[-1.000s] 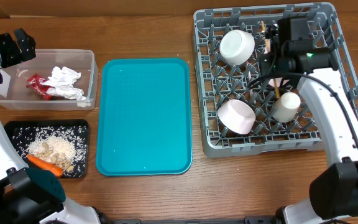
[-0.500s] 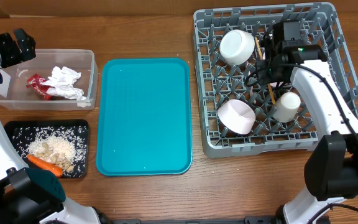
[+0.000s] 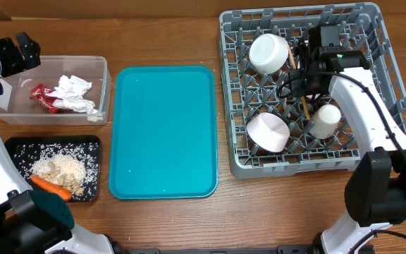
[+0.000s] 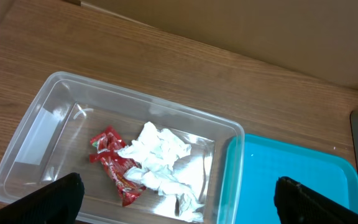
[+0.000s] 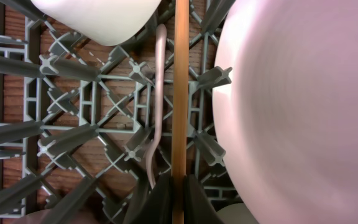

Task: Sort waste into correct bins and load items into the dishwasher rack
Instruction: 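Insert the chopstick upright into the rack beside the fork, release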

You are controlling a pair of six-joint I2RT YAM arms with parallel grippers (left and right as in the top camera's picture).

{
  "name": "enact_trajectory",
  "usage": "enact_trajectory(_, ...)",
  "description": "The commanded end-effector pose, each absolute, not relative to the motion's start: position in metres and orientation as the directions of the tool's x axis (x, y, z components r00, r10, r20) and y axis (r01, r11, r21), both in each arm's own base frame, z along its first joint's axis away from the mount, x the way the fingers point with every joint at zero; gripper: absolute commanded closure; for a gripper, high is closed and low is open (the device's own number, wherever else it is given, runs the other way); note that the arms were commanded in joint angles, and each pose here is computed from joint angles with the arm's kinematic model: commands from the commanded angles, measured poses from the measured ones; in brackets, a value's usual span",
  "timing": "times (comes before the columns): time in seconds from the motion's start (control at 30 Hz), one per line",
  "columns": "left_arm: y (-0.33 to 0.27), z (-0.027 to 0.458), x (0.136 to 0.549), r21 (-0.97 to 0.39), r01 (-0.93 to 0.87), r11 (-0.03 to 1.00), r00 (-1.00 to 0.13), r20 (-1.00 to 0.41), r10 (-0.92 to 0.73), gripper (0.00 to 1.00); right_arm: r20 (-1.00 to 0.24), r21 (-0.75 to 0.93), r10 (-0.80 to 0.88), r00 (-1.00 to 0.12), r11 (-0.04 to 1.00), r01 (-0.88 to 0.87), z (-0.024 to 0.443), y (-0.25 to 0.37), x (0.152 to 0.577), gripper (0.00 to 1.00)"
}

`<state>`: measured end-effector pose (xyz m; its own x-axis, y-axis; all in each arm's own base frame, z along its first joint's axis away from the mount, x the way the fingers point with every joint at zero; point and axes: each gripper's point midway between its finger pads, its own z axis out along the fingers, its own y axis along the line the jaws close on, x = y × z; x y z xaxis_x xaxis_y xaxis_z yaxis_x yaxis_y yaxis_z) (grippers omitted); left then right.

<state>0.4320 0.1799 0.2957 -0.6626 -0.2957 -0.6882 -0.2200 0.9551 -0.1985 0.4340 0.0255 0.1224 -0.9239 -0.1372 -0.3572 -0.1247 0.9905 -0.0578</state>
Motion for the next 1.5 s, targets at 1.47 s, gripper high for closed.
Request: enact_trajectory(1.47, 0.178, 0.302, 0.433, -0.208, -0.218, 0.954, -0.65, -0.698, -0.301, 0.0, -0.381, -0.039, -0.092, -0.92, 0.996, -0.083, 0.107, 0.026, 0.439, 0.96)
